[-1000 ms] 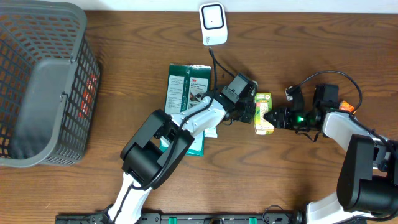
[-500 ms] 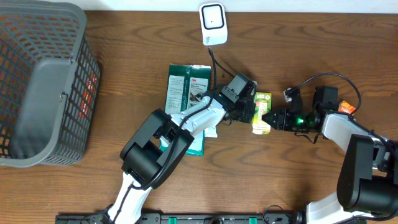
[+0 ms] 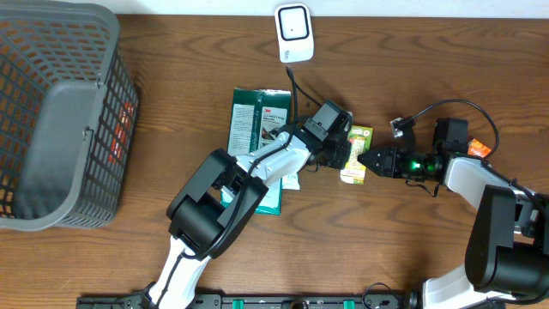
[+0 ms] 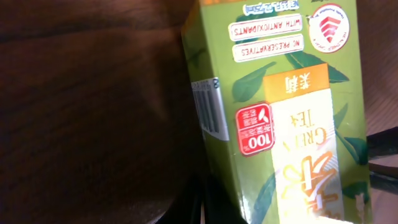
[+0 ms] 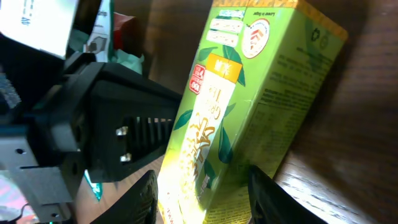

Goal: Scan the item barcode

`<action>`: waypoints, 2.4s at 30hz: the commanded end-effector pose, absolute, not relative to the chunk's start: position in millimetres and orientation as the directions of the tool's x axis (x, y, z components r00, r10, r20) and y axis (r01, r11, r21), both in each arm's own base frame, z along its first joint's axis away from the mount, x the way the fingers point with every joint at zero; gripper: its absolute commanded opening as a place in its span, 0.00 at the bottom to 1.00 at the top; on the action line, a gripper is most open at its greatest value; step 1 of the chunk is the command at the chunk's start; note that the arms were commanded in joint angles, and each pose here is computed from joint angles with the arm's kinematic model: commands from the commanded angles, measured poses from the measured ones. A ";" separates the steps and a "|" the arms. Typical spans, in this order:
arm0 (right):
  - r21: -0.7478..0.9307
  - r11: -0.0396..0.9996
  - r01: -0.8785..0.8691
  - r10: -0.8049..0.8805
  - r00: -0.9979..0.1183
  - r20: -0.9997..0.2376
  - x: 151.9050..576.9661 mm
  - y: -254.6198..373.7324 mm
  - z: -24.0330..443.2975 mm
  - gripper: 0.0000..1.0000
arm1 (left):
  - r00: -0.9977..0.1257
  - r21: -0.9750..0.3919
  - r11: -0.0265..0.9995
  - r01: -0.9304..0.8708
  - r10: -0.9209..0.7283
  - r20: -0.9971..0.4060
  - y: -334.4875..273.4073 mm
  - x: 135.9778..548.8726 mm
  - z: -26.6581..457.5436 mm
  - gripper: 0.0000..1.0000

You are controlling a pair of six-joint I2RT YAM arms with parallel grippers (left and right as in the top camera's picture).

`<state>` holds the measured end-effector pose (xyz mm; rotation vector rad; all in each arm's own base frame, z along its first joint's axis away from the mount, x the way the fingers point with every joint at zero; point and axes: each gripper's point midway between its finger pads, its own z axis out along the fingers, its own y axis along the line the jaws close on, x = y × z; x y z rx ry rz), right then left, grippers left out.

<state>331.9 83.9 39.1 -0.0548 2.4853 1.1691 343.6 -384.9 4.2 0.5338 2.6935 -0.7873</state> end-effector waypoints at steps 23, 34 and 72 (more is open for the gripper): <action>0.812 0.497 -0.305 0.068 -0.920 -0.387 331.8 154.2 79.6 0.39 | -0.926 -0.452 0.818 0.355 0.241 -0.292 -360.8 350.1 -16.9 0.07; 0.807 0.448 -0.385 0.000 -0.903 -0.430 326.6 194.4 89.9 0.38 | -0.923 -0.384 0.859 0.339 0.224 -0.313 -349.5 358.8 -21.7 0.07; 0.679 0.627 -0.382 0.038 -0.856 -0.516 387.0 208.7 146.3 0.41 | -0.817 -0.341 0.886 0.316 0.070 -0.573 -299.8 437.0 97.8 0.08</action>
